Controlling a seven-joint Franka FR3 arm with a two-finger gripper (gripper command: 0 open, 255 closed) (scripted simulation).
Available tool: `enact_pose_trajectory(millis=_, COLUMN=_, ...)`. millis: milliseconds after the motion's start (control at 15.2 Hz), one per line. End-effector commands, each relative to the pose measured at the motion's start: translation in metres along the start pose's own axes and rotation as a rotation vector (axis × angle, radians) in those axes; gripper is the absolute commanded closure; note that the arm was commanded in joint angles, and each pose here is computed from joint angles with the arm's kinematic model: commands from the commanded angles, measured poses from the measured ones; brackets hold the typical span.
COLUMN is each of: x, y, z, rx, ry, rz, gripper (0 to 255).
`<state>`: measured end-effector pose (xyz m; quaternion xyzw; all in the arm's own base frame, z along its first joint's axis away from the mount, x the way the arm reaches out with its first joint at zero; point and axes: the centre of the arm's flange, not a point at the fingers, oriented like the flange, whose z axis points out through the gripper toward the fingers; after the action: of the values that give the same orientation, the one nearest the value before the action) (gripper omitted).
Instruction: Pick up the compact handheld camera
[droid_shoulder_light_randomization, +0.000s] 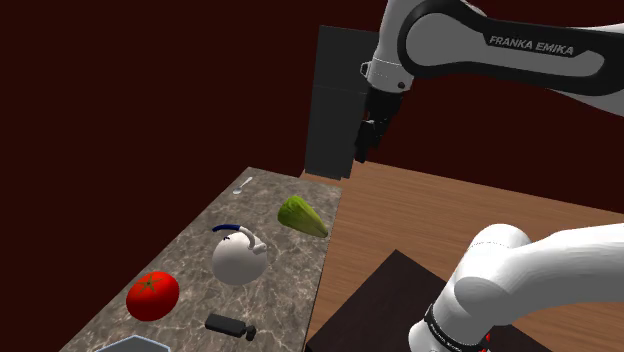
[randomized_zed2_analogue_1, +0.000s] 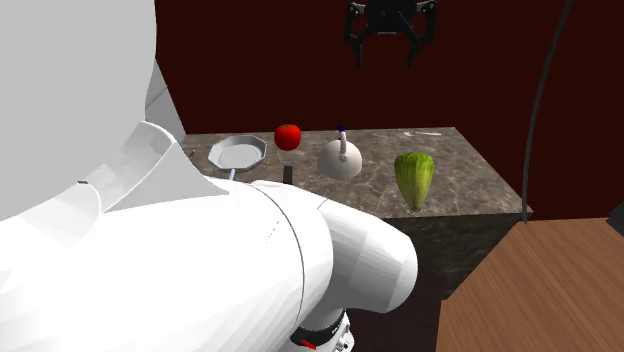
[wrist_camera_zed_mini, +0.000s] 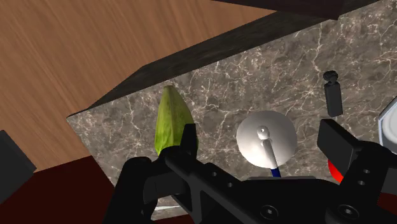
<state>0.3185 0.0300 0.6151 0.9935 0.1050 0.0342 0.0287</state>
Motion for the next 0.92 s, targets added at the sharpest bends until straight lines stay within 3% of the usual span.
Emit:
enact_pose_trajectory(millis=0, x=0.0, y=0.0, z=0.0, rx=0.0, ry=0.0, rz=0.0, gripper=0)
enact_pose_trajectory(millis=858, x=0.074, y=-0.085, z=0.133, rx=0.011, ry=-0.048, rz=-0.093, gripper=0)
